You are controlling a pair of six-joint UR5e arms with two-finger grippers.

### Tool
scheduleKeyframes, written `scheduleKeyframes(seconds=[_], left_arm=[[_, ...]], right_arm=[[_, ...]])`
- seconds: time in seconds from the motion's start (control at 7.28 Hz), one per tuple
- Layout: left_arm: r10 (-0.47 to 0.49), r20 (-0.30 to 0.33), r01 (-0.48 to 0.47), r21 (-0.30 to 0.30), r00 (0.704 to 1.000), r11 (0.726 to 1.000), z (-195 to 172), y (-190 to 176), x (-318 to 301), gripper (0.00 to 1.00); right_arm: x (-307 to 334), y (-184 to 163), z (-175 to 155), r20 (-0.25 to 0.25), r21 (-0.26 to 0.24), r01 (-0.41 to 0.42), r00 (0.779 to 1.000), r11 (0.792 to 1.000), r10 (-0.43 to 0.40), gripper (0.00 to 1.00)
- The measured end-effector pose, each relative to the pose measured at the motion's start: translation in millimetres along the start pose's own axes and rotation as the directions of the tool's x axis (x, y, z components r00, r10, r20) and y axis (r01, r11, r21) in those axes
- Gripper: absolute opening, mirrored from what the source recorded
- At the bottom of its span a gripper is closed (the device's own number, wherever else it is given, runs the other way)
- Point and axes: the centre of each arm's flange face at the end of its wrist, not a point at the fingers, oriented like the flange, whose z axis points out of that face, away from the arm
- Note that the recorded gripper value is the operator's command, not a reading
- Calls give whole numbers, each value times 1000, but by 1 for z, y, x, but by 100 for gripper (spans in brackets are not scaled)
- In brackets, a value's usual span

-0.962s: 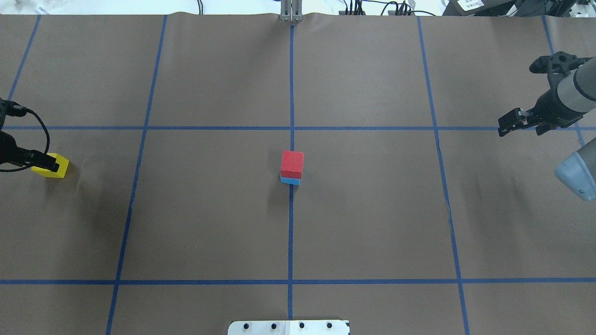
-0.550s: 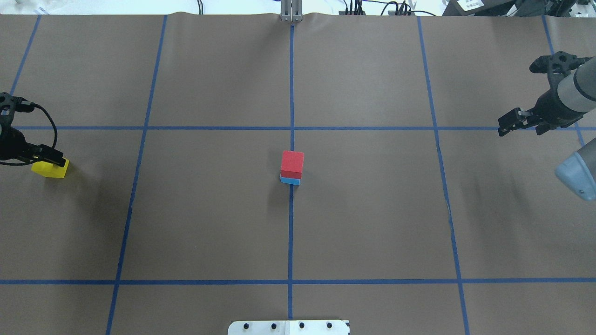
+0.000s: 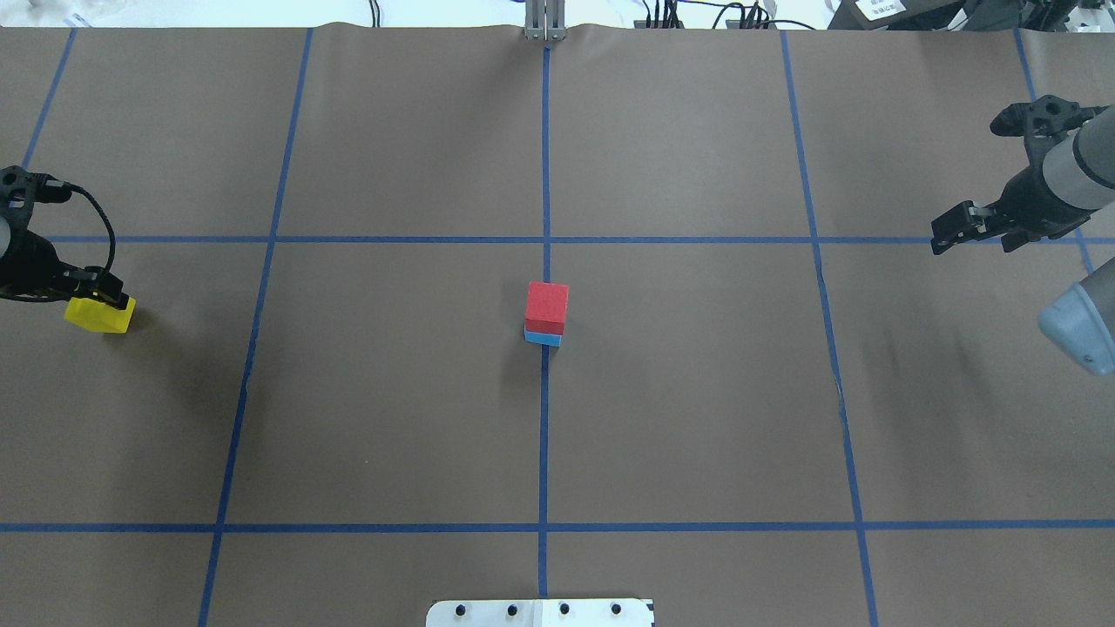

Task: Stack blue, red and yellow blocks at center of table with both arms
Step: 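Grasp the yellow cube with the left gripper, then carry the yellow cube with the left gripper above the red cube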

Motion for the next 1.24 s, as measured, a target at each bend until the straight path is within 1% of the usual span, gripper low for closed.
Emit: scheduleKeyframes(seconds=[0.14,0.27,0.41,0.55,0.82,0.96,1.1,1.24], left_arm=[[-58,-54,58,4,997,998,-28,-8,46,0],[-116,-95,117,6,989,993,-60,-25,113,0],[-140,-111,141,0,984,990,-84,-37,191,0],[-126,-92,127,-3,988,992,-97,-39,277,0],[-62,7,62,-23,998,998,-100,-19,439,0],[-33,28,33,-30,999,999,-96,-17,494,0],[-13,37,14,-31,999,999,-87,-27,539,0],[-2,41,3,-27,999,1000,-77,-41,569,0]], right_arm=[[0,0,0,0,0,0,1000,1000,0,99],[1,0,0,1,-1,1,1000,1000,-1,99],[5,1,0,0,-3,6,1000,1000,-6,99],[19,3,-2,2,-8,19,1000,1000,-19,99],[69,9,-15,16,-15,43,999,999,-43,99],[94,14,-22,17,-13,49,999,999,-49,99],[112,19,-27,25,-13,46,999,999,-46,99],[121,21,-33,36,-11,38,999,999,-37,99]])
